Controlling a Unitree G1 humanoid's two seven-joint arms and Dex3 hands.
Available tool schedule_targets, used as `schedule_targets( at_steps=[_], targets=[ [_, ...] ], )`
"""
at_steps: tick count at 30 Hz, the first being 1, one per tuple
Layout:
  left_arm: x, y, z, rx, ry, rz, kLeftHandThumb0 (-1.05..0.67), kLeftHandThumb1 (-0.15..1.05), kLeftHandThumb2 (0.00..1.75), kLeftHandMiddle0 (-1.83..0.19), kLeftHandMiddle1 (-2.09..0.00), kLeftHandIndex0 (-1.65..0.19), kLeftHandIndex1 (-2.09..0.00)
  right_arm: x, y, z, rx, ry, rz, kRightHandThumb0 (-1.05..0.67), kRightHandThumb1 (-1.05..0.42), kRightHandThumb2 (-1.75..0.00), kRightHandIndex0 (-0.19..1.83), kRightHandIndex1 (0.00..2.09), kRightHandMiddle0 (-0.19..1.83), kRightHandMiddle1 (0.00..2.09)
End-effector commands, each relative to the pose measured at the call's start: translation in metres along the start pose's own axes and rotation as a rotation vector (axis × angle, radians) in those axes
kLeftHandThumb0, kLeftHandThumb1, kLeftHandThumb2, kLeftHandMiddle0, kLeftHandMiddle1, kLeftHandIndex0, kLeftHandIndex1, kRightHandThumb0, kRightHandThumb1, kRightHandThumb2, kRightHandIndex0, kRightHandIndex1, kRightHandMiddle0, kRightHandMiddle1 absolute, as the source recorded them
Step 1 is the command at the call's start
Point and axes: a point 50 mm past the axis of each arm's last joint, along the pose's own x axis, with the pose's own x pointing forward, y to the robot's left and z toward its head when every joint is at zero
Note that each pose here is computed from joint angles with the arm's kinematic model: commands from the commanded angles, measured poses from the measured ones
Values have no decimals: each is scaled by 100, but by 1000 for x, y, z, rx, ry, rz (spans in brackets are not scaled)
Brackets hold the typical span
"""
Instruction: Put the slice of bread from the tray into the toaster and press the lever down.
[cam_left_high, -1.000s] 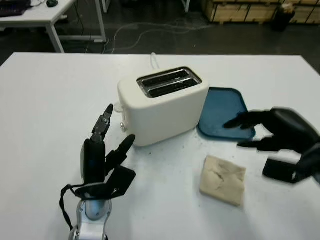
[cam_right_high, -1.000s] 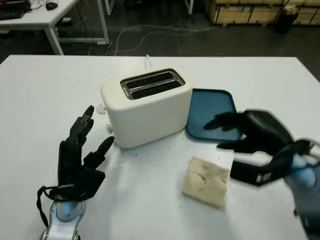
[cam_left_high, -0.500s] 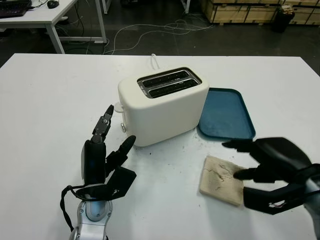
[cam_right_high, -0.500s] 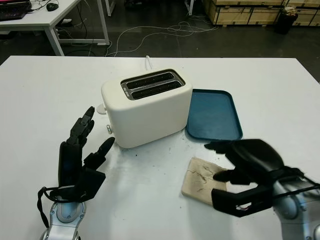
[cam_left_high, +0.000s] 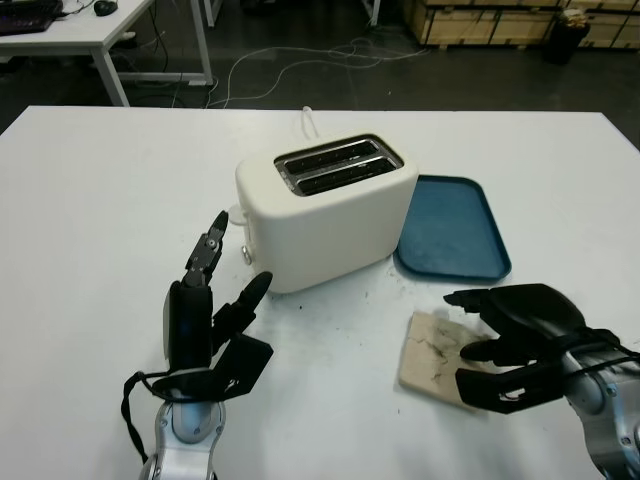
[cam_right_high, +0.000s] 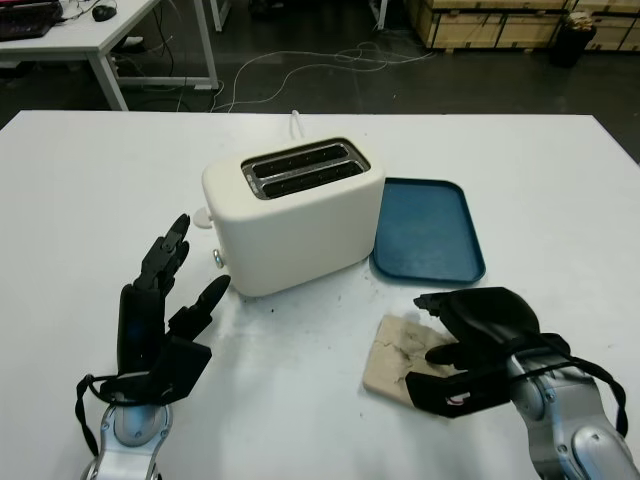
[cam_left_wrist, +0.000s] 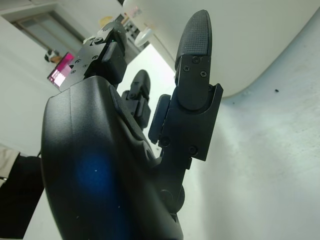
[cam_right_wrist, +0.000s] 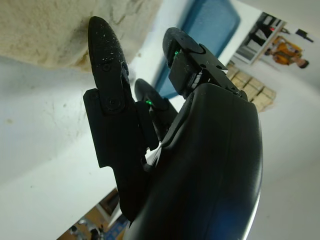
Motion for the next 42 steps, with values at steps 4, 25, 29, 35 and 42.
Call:
schedule_targets(
  at_steps=[4, 25, 29, 35, 42],
  targets=[
    [-1, -1, 0, -18, -9, -7, -61, 92, 24, -44, 0, -33, 0, 8, 3, 0, -21, 7, -3, -68, -92, -14, 74, 2, 52, 1],
    [-3, -2, 3, -15, -3, 5, -61, 92, 23, -43, 0, -32, 0, -6, -9, 19, -30, -153, 107, -53, -92, -3, 97, 9, 84, 5],
    [-3, -2, 3, -8, 0, 7, -62, 92, 24, -43, 0, -32, 0, -7, -12, 19, -7, -152, 155, -36, -89, -1, 97, 8, 86, 4],
    [-2, -3, 4, -12, -2, 12, -62, 92, 24, -44, 0, -32, 0, 4, -1, 12, 14, -154, 154, -8, -85, 0, 109, 12, 93, 5],
    [-3, -3, 4, 0, -3, 17, -63, 92, 24, -44, 0, -33, 0, 19, 25, 0, -39, -185, 79, 1, -87, -1, 90, 94, 115, 9]
  ],
)
